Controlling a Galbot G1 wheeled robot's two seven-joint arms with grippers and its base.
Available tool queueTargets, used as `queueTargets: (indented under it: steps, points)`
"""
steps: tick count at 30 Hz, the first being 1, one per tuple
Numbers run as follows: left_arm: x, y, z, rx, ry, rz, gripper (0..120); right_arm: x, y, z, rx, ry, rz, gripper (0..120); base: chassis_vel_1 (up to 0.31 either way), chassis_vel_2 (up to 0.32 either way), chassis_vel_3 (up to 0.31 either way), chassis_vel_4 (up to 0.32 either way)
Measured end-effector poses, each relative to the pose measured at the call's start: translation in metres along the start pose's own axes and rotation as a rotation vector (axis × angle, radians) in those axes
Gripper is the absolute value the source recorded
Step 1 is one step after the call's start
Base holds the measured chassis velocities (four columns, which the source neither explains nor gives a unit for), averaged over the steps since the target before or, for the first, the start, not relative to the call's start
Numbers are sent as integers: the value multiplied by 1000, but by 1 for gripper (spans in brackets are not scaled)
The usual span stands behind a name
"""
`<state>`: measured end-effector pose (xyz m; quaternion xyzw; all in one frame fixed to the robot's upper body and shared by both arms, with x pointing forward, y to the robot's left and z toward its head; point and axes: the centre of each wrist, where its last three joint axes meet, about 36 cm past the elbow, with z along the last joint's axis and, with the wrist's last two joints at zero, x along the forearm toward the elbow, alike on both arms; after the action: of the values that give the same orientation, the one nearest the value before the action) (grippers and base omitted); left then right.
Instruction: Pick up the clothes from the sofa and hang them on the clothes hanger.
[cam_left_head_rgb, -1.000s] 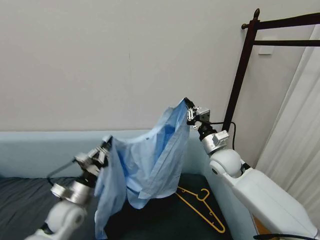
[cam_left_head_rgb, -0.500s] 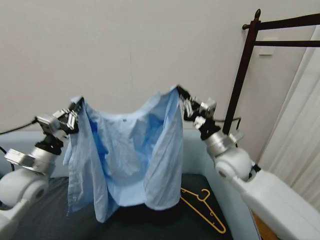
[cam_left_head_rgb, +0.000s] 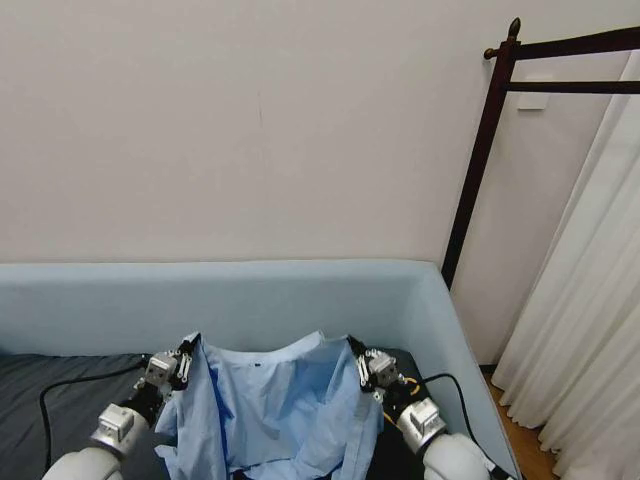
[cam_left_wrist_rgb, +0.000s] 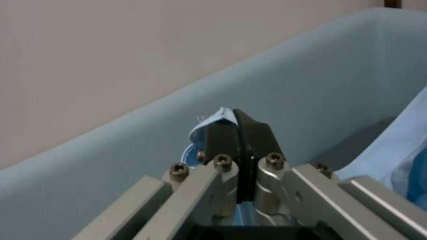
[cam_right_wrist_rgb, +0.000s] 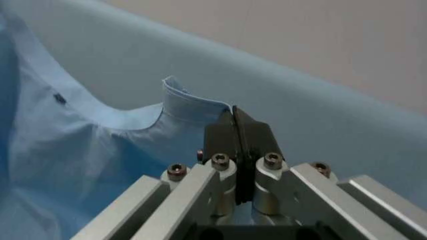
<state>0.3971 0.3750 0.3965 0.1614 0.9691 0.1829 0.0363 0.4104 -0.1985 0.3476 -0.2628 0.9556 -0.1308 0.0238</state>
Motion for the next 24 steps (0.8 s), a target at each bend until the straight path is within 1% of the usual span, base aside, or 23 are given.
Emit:
queueTargets:
  steps: [1,4,6,8,9,10,11,14,15,18,19,24]
  points:
    - [0,0,0,0,0,0,0,0,0,0,0,0,0,0,0,0,0,0]
    - [0,8,3,-32,-8,32,0,8,10,26,-31,75,1,0,0,0,0,0]
    - [-1,11,3,-42,-15,34,0,9,10,29,-44,84,3,0,0,0,0,0]
    - [-3,19,2,-63,-26,27,0,12,8,34,-103,120,15,8,0,0,0,0]
    - [-4,21,1,-68,-28,23,0,12,7,36,-121,135,23,10,0,0,0,0]
    - [-5,25,1,-74,-30,11,0,13,3,40,-151,165,39,17,0,0,0,0]
    - [-5,25,1,-74,-30,11,0,13,3,40,-151,165,39,17,0,0,0,0]
    - [-6,37,5,-86,-24,-27,0,16,-15,57,-223,262,102,30,0,0,0,0]
    - [-6,37,5,-86,-24,-27,0,16,-15,57,-223,262,102,30,0,0,0,0]
    - [-7,43,10,-89,-18,-47,0,17,-34,69,-281,357,153,45,0,0,0,0]
    - [-7,43,10,-89,-18,-47,0,17,-34,69,-281,357,153,45,0,0,0,0]
    - [-13,37,14,-75,-27,-47,0,6,-67,90,-230,592,224,67,0,0,0,0]
